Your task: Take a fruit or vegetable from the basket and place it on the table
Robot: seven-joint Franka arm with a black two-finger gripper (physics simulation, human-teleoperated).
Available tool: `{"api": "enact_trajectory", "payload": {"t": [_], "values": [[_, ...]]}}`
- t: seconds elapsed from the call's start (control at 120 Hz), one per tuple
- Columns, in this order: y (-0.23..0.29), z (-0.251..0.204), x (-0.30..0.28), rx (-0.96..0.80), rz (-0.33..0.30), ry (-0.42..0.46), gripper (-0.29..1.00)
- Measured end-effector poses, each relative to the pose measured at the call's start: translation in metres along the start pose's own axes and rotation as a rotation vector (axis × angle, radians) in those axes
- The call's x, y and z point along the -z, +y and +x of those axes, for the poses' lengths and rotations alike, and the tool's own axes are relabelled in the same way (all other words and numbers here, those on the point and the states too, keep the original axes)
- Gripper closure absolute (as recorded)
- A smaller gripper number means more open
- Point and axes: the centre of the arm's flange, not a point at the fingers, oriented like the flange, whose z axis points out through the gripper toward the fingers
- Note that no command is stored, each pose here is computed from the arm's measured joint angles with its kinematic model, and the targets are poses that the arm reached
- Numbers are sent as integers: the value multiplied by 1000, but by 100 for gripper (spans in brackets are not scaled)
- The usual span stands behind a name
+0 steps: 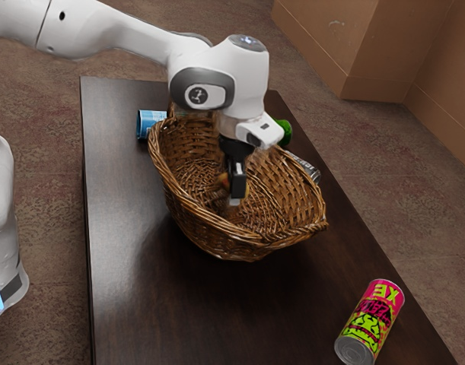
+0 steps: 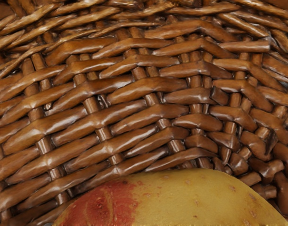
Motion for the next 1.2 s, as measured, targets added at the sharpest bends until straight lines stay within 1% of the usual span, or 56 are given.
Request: {"api": "enact_trajectory", "payload": {"t": [0.117,0.208,0.283,0.467,0.542,0.625,0.683,0.808,1.0,1.067,1.2], "values": [[18,17,43,-36,4,67,32],[22,45,81,-57,5,118,32],[18,78,94,-67,1,127,31],[1,157,77,-85,-11,95,32],[10,190,66,-114,-20,87,32],[22,209,51,-142,-20,62,32],[22,217,37,-151,-19,36,32],[18,237,23,-155,-27,24,33],[17,248,3,-167,-35,-8,33],[18,247,1,-174,-28,-20,20],[19,246,0,-184,-23,-33,10]]}}
